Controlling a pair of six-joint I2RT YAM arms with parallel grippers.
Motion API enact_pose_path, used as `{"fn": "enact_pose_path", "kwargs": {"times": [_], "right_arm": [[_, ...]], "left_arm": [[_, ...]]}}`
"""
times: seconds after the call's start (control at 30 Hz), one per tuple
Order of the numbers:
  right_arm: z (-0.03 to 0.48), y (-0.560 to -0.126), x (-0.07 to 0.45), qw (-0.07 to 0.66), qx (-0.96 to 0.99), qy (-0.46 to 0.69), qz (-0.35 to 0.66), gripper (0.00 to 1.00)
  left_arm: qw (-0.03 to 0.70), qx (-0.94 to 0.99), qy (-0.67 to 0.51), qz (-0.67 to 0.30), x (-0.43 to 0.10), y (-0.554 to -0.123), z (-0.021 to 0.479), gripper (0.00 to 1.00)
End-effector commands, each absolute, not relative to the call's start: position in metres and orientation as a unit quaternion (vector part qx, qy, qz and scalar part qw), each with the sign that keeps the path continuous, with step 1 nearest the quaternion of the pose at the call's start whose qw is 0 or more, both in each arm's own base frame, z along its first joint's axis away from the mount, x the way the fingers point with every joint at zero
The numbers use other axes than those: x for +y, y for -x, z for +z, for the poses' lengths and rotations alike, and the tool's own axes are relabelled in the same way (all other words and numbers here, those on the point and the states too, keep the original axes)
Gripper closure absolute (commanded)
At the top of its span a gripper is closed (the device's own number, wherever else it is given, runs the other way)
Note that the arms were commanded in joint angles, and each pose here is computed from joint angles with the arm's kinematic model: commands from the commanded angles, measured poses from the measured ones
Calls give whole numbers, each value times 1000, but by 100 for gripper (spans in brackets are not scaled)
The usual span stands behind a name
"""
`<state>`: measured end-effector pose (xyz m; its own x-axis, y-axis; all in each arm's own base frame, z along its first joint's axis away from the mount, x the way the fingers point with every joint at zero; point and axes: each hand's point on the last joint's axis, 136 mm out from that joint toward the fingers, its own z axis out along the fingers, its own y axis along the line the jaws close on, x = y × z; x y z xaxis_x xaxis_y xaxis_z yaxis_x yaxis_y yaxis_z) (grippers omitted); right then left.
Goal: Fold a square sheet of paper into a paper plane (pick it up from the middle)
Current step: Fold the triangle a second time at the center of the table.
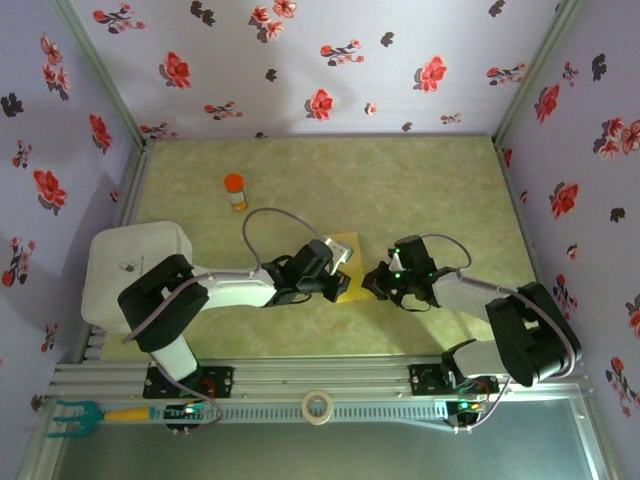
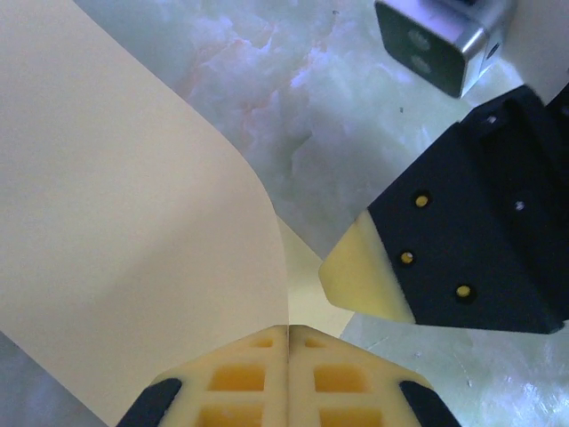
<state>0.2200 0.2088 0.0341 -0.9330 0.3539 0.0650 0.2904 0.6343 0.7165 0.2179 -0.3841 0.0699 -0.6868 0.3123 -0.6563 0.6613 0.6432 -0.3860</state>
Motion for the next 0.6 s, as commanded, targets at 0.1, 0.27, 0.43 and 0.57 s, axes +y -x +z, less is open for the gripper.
{"fn": "enact_pose_path", "kwargs": {"times": [0.1,0.27,0.43,0.57], "right_arm": [[24,-221,210,38,910,-173,376,99],[9,-213,194,28,933,-165,317,100],[6,-211,187,25,945,-152,288,100],[18,-218,197,34,936,-146,318,99]], "left_arm": [[265,867,-275,-320,-384,-219,67,100],[262,869,-272,-320,-383,-221,66,100],[254,870,-272,-324,-387,-220,65,100],[249,870,-267,-331,-390,-220,65,100]]}}
